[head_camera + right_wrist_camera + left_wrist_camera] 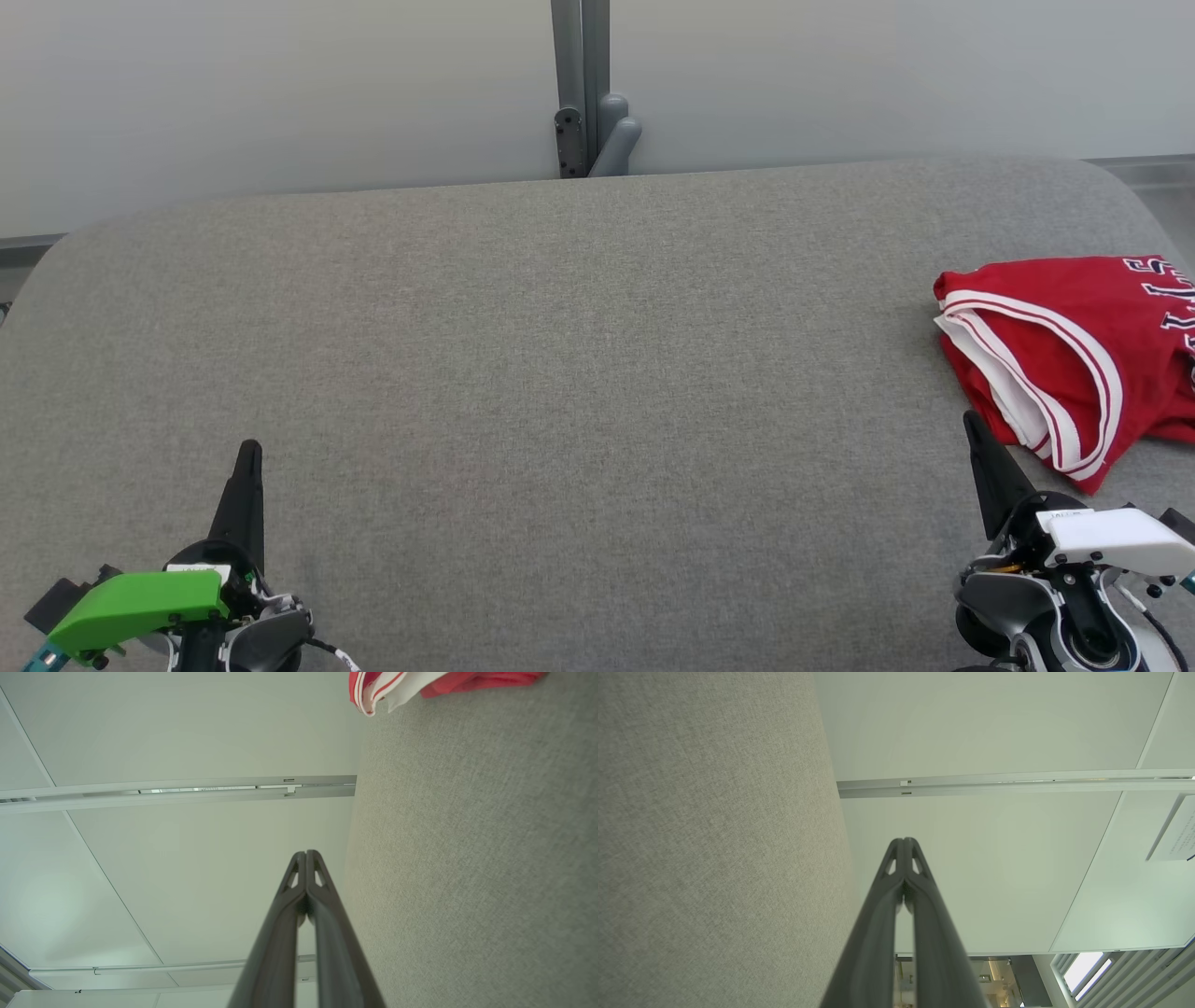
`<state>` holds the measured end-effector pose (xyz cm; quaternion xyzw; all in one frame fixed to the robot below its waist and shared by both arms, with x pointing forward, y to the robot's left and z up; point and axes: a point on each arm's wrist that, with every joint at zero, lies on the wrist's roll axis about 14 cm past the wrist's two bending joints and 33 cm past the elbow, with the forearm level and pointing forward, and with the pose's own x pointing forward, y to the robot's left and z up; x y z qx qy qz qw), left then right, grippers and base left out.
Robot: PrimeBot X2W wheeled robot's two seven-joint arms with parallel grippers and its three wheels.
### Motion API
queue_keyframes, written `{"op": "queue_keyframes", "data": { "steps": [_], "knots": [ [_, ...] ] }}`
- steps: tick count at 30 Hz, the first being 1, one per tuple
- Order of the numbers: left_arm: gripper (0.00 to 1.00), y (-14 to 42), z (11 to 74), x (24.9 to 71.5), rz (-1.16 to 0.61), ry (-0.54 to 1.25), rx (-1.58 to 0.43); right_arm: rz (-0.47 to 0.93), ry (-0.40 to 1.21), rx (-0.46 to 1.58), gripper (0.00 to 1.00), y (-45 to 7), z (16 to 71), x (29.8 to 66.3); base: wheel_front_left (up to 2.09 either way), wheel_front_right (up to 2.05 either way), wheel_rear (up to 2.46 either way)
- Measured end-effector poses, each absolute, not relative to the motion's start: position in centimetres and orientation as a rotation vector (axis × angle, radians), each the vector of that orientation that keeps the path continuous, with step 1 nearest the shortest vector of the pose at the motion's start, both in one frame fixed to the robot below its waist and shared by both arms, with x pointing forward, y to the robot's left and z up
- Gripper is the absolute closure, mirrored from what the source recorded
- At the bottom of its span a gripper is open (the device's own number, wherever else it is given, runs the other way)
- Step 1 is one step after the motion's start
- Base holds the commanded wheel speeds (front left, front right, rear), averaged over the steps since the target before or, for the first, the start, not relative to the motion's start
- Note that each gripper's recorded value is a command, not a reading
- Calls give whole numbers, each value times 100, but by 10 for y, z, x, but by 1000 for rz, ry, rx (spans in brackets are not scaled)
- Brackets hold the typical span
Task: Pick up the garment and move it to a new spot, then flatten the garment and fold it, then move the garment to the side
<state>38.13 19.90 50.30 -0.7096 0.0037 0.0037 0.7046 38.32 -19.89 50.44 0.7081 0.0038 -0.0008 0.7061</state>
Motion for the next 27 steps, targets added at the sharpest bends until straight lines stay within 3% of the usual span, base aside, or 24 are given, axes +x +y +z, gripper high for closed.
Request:
{"op": "queue_keyframes", "data": {
  "steps": [27],
  "knots": [
    [100,199,503,381,8,8,-1578,-2,8,1574,100,-199,504,383,0,0,0]
  ]
}}
